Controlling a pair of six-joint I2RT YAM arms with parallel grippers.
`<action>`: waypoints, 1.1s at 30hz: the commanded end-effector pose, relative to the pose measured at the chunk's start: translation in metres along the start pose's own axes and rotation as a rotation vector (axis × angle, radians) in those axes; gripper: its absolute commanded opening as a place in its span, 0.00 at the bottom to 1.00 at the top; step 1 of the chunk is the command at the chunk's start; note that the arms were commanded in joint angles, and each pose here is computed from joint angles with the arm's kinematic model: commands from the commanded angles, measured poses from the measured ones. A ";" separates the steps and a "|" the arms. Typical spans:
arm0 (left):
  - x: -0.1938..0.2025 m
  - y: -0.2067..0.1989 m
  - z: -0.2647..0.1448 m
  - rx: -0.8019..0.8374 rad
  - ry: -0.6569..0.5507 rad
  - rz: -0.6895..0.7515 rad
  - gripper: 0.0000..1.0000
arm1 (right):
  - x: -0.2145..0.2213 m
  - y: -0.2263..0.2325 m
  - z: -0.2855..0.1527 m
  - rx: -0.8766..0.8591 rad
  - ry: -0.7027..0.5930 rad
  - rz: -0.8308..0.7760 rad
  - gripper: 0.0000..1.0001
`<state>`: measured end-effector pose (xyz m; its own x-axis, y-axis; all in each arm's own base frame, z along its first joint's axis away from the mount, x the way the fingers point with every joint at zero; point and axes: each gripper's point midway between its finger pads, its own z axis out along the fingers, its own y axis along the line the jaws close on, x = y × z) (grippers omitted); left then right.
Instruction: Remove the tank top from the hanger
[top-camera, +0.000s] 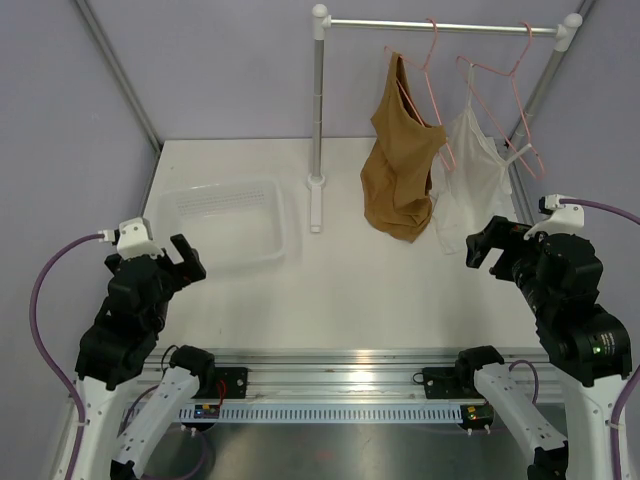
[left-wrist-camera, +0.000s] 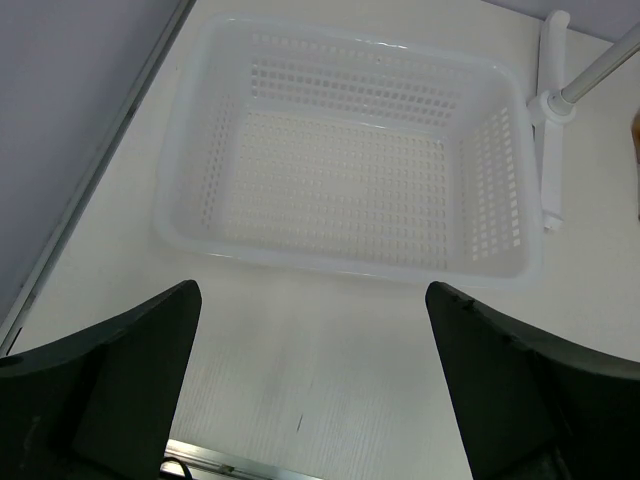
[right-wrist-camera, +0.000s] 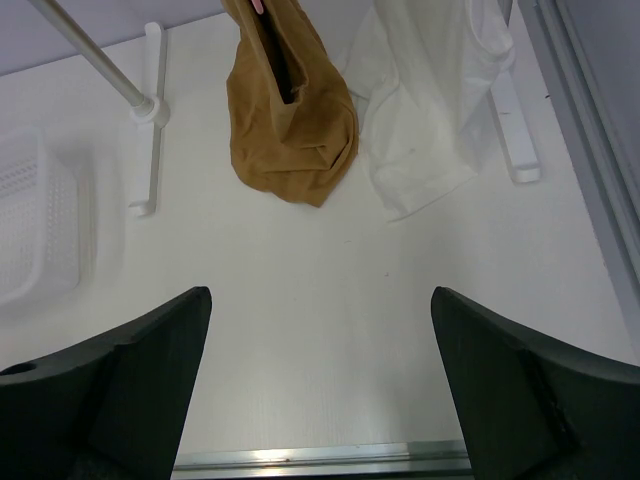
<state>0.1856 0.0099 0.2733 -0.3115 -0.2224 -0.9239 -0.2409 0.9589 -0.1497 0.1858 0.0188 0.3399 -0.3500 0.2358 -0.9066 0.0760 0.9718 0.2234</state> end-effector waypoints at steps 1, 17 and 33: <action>-0.012 -0.002 -0.001 0.008 -0.058 -0.039 0.99 | -0.009 0.002 0.003 -0.005 -0.030 -0.020 1.00; 0.001 -0.011 0.014 0.023 -0.032 -0.049 0.99 | -0.109 0.031 0.047 -0.008 -0.215 -0.080 0.99; 0.001 -0.017 0.014 0.059 -0.037 -0.050 0.99 | -0.163 0.108 0.215 -0.171 -0.052 -0.341 0.93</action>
<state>0.1948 0.0028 0.2614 -0.3067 -0.2437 -0.9201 -0.2281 0.9573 -0.1775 0.4484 0.0812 0.4064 -0.3522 -0.0382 -0.9351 -0.1331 0.9911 0.0097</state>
